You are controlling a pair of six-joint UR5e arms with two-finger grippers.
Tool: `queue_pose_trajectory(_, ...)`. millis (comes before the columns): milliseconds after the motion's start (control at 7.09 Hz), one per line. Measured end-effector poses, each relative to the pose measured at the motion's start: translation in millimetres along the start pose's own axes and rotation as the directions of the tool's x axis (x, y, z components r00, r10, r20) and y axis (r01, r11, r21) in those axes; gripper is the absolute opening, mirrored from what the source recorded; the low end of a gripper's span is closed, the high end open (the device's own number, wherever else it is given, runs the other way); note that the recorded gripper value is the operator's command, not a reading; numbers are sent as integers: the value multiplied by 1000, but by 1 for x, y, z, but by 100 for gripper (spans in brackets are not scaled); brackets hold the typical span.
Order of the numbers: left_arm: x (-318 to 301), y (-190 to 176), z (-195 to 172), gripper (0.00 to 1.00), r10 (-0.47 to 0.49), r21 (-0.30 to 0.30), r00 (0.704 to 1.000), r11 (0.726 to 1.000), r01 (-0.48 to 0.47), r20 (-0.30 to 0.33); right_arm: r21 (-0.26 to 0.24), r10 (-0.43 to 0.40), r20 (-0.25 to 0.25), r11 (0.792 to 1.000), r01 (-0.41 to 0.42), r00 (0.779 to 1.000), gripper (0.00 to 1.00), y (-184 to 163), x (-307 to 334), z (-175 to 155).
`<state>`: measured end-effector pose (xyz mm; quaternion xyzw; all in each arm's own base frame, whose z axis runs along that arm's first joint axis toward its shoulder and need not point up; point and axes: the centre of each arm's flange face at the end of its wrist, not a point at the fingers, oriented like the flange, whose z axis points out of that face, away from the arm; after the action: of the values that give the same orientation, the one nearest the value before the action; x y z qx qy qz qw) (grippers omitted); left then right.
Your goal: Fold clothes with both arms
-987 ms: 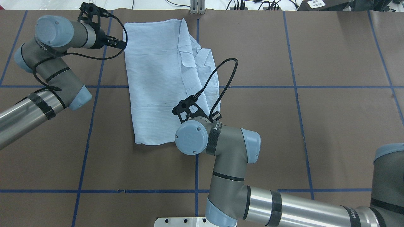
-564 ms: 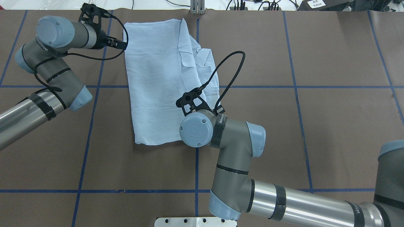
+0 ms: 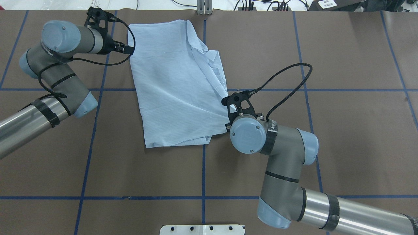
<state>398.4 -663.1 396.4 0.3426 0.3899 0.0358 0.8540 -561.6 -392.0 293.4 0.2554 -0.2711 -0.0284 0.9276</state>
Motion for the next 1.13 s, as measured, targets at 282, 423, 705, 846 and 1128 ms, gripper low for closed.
queue_pose_trajectory(282, 1, 1, 1, 100, -1, -1, 1000, 1000, 1, -2, 12, 106, 39, 994, -106, 994, 100, 7, 1, 2)
queue_pose_trajectory(423, 3, 0, -1, 100, 0, 1, 1000, 1000, 0, -5, 23, 153, 61, 988, -154, 986, 100, -1, -3, -4)
queue_pose_trajectory(705, 11, 3, -18, 100, -20, -12, 998, 1000, 19, -56, 32, 276, 117, 959, -282, 954, 100, -36, -7, -25)
queue_pose_trajectory(846, 14, 16, -38, 100, -71, -39, 992, 997, 67, -107, 13, 351, 146, 934, -357, 925, 100, -56, -6, -35)
queue_pose_trajectory(1128, 56, 71, -91, 100, -199, -132, 965, 975, 178, -170, -27, 461, 177, 886, -463, 870, 100, -92, 9, -49)
